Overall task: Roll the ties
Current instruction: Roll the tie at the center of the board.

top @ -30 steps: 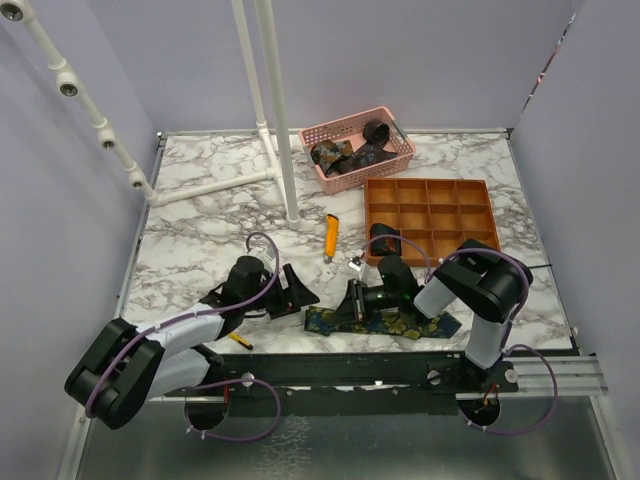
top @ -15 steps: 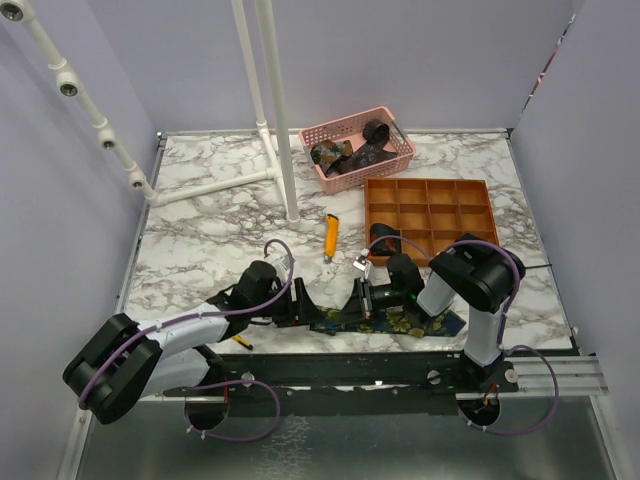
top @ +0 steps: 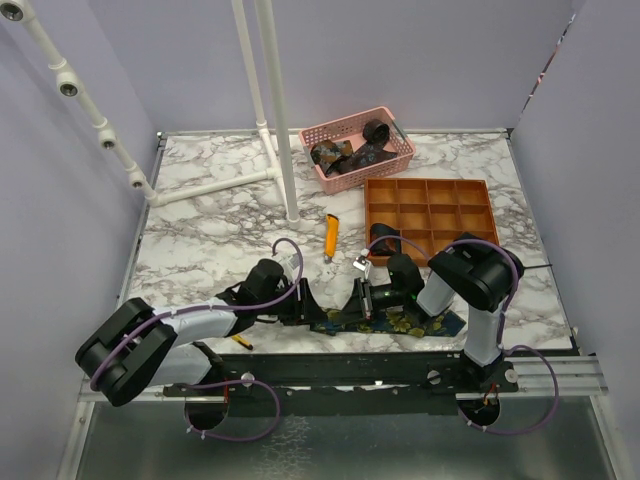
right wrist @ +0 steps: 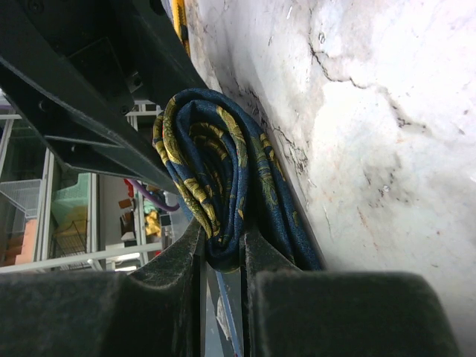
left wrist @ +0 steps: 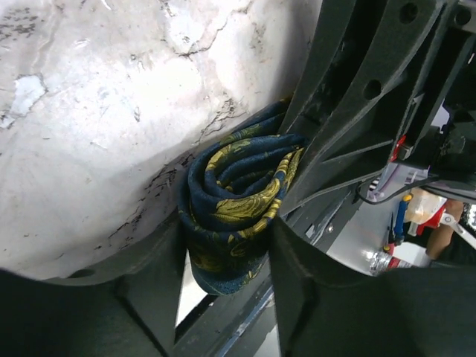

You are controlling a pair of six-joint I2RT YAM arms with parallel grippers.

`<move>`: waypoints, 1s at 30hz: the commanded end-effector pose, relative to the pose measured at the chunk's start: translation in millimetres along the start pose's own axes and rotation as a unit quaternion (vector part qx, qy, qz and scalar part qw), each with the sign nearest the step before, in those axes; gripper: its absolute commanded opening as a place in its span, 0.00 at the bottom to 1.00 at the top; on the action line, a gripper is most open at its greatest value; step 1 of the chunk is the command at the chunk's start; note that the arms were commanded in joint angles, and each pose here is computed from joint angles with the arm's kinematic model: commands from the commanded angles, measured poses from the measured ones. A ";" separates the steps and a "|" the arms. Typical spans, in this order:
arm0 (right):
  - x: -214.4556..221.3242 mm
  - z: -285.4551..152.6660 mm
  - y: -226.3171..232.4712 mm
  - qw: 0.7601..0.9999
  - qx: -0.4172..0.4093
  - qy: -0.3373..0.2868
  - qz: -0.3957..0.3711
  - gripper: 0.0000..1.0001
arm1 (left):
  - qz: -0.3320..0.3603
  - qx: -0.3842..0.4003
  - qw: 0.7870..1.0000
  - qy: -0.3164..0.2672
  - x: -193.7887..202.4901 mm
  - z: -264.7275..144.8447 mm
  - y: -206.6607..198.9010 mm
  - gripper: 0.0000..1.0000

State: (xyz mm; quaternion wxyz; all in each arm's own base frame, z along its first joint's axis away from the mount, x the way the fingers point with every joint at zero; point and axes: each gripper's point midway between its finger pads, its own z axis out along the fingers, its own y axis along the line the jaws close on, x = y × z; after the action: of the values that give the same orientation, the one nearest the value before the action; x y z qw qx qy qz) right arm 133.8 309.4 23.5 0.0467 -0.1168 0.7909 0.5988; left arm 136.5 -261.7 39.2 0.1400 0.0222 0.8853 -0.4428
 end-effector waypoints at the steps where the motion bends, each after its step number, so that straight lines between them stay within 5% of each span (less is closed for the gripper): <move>1: 18.7 -3.7 -26.8 0.998 0.040 0.019 0.037 0.05 | 0.018 0.017 1.000 0.004 4.1 0.5 -7.4 0.43; 5: 16.8 -2.6 -26.2 0.998 0.037 0.016 0.040 0.05 | 0.038 0.033 0.999 0.001 8.2 -2.8 -18.3 0.36; 9: 12.7 -2.3 -24.8 0.998 0.042 0.009 0.045 0.07 | 0.048 0.040 0.998 0.001 12.7 -4.5 -23.8 0.07; 10: 11.5 -2.5 -24.9 0.998 0.048 0.007 0.047 0.14 | 0.046 0.035 0.998 0.000 12.8 -4.8 -22.8 0.00; 17: -7.0 -20.4 -17.5 0.989 0.139 -0.036 0.037 0.89 | 0.038 -0.072 0.996 -0.030 -3.3 -18.5 -2.4 0.00; 19: -12.2 -30.5 -10.2 0.984 0.170 -0.046 0.027 0.99 | 0.030 -0.110 0.992 -0.046 -10.7 -26.2 3.8 0.00; 26: -32.7 -80.1 -6.9 0.944 0.309 -0.117 -0.016 0.99 | -0.015 -0.258 0.963 -0.075 -24.2 -52.0 35.3 0.00; 30: -35.4 -98.4 -15.0 0.923 0.363 -0.128 -0.029 0.86 | -0.025 -0.348 0.933 -0.088 -33.0 -69.3 51.3 0.00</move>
State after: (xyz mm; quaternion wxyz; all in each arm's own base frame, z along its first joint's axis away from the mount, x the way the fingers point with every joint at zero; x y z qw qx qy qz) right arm 180.4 261.1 78.4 0.2089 -0.0544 0.8862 0.4099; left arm 159.3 -218.2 60.4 0.2034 -0.0470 0.9456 -0.2494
